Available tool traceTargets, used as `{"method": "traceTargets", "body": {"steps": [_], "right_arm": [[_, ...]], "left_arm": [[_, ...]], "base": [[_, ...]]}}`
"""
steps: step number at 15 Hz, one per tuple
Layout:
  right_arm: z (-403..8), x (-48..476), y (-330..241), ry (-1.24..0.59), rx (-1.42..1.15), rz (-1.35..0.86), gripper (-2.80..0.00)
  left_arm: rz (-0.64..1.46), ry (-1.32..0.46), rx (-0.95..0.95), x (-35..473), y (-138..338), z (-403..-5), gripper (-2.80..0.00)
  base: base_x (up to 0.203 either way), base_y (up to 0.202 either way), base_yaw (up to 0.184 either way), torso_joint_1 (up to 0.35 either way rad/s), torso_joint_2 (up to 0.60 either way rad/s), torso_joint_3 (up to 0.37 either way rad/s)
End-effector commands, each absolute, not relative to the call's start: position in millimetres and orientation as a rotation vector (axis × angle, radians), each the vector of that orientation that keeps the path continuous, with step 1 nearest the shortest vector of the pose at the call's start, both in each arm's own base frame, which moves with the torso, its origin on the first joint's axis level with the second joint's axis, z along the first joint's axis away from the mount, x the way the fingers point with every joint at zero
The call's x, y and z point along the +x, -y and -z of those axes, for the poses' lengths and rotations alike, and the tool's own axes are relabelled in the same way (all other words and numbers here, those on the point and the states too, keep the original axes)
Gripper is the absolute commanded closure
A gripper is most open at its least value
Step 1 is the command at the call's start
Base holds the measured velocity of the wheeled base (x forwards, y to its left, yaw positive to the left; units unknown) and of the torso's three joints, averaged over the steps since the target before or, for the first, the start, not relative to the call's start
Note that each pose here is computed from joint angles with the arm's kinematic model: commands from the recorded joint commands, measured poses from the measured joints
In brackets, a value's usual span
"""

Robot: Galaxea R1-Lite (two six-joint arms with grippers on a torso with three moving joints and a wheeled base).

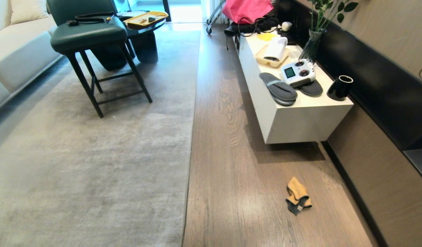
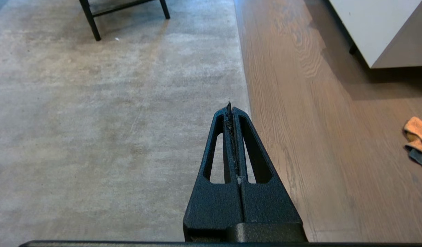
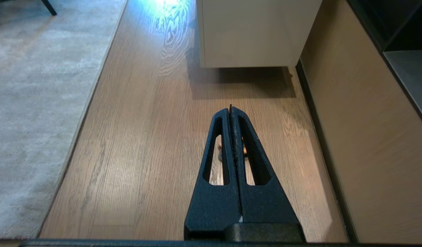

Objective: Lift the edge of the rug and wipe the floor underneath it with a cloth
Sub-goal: Pick up the rag

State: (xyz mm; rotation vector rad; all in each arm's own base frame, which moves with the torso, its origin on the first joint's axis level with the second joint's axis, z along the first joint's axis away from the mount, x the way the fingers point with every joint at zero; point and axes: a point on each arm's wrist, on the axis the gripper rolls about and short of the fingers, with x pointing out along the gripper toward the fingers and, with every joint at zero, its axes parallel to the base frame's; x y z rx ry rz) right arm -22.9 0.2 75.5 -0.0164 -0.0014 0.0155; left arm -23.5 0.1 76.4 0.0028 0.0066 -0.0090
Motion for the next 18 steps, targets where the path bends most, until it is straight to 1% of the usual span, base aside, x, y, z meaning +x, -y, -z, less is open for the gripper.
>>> {"method": "traceTargets", "body": {"steps": [1, 18], "right_arm": [[-75.5, -22.8, -0.3, 0.000, -0.017, -0.015, 0.00], [-75.5, -22.8, -0.3, 0.000, -0.017, -0.015, 0.00]], "left_arm": [[0.009, -0.005, 0.003, -23.5, -0.1, -76.6, 0.00], [0.009, -0.003, 0.003, -23.5, -0.1, -76.8, 0.00]], "base": [[0.000, 0.000, 0.000, 0.007, 0.00, -0.197], [0.000, 0.000, 0.000, 0.004, 0.00, -0.199]]}}
